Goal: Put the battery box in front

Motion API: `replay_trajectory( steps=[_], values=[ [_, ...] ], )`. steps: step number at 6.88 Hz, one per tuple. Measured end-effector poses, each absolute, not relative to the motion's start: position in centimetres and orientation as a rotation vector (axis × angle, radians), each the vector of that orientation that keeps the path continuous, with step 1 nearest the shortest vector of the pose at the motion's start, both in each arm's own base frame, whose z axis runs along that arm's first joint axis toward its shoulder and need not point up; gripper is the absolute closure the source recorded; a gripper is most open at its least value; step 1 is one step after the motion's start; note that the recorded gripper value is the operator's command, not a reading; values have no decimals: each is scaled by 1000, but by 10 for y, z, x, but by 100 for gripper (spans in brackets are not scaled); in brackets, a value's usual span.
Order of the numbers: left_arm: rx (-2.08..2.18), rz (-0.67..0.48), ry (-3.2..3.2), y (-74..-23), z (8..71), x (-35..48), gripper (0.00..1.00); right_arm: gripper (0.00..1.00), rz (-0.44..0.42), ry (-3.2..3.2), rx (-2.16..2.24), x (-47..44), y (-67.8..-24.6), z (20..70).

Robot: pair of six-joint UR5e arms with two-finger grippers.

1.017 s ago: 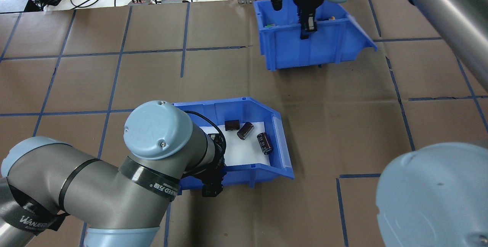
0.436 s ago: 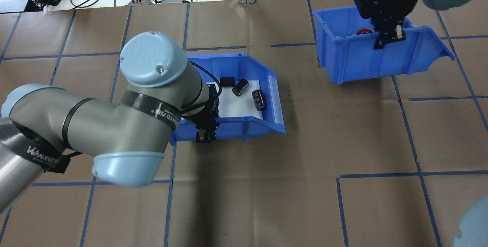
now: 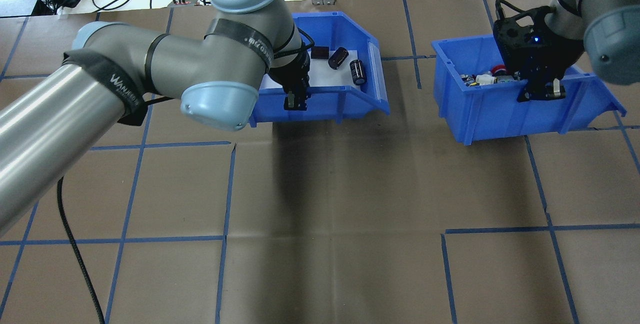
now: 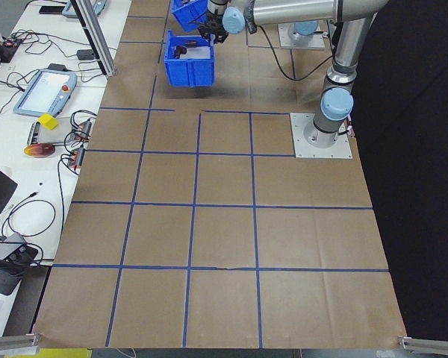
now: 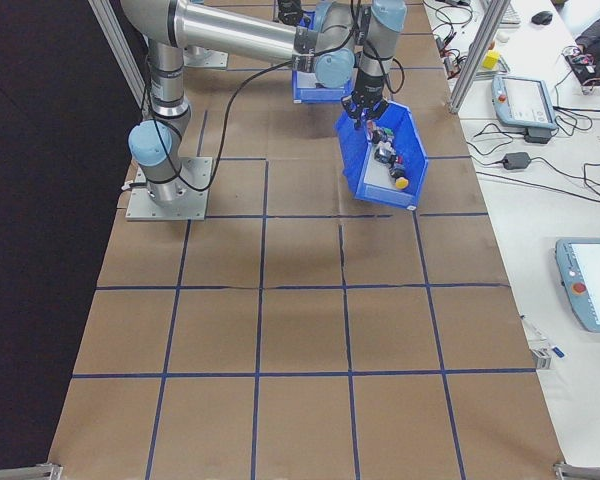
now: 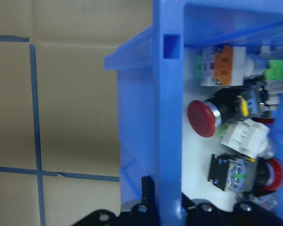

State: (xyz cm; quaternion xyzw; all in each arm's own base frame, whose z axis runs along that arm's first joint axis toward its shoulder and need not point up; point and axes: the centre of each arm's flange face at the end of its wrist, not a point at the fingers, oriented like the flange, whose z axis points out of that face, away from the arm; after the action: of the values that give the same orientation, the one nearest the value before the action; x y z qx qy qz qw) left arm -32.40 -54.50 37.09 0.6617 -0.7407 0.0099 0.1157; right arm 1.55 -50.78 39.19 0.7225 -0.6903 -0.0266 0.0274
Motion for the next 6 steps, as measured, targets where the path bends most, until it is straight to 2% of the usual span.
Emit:
replay_trajectory(
  steps=[2,6],
  values=[
    [1893,22,-2127,-595,338,-346,99,95,-20,-2110,2163,17,-459,386],
    [1865,33,-2117,-619,295,-357,96,95,11,-2100,2139,28,-403,387]
  ],
)
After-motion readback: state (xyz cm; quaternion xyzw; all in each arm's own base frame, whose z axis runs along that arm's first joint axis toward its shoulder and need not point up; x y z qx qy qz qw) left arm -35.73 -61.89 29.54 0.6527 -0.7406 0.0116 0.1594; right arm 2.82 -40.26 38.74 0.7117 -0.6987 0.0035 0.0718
